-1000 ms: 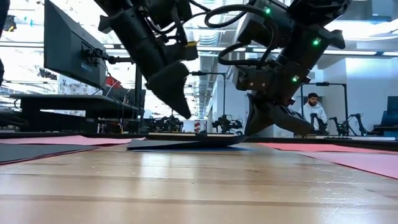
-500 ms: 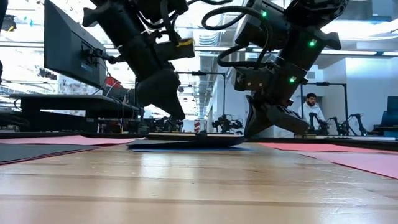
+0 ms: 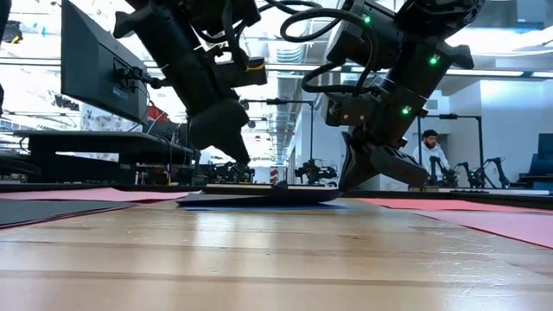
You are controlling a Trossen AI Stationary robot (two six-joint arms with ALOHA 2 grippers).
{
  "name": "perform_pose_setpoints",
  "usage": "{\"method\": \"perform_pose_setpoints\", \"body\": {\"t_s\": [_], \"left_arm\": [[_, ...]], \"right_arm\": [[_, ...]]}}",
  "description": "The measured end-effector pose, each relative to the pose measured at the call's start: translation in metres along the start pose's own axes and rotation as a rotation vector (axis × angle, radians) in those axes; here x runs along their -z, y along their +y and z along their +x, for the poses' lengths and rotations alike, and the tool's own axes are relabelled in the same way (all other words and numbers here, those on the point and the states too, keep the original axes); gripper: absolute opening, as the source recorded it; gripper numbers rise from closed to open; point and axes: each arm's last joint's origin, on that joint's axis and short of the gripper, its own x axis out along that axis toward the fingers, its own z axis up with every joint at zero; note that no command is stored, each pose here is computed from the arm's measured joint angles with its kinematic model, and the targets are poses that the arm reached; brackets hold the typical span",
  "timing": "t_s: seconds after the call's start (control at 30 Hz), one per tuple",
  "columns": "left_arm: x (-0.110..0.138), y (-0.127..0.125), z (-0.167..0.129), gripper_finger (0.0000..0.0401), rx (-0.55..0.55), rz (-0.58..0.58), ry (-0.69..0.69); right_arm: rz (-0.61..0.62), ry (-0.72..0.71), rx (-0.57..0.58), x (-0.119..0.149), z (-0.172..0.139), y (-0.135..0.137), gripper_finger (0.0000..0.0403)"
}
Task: Organize paper
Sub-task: Move the black paper to the bottom middle of the table
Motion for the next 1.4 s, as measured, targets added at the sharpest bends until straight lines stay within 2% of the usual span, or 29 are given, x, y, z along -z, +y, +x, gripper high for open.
{"method": "perform_pose_setpoints", "body": {"t_s": [0.17, 0.3, 0.47, 0.83, 0.97, 1.2, 1.4], "left_arm": [[0.002, 0.001, 0.001, 0.0196, 0.034, 0.009, 0.029], [0.0, -0.004, -0.002, 0.0274, 0.049, 0.012, -0.002], [-0.004, -0.011, -0.007, 0.033, 0.034, 0.031, -0.065], [0.0, -0.031, -0.014, 0.0335, -0.018, 0.125, -0.099], [0.006, -0.04, -0.002, 0.0335, -0.03, 0.136, -0.085], [0.013, -0.044, 0.01, 0.0334, -0.166, 0.147, -0.068], [0.013, -0.043, 0.011, 0.0331, -0.178, 0.135, -0.069]], "right_arm": [[0.001, 0.0, 0.0, 0.0, 0.0, 0.0, 0.0], [0.014, 0.0, -0.002, 0.0, 0.0, 0.0, 0.0], [0.061, -0.031, -0.051, -0.01, -0.004, -0.003, 0.0], [0.104, -0.068, -0.09, -0.039, -0.021, -0.019, 0.0], [0.114, -0.07, -0.103, -0.041, -0.023, -0.022, 0.0], [0.132, -0.054, -0.124, -0.04, -0.022, -0.024, 0.0], [0.15, -0.064, -0.15, -0.041, -0.022, -0.023, 0.0]]}}
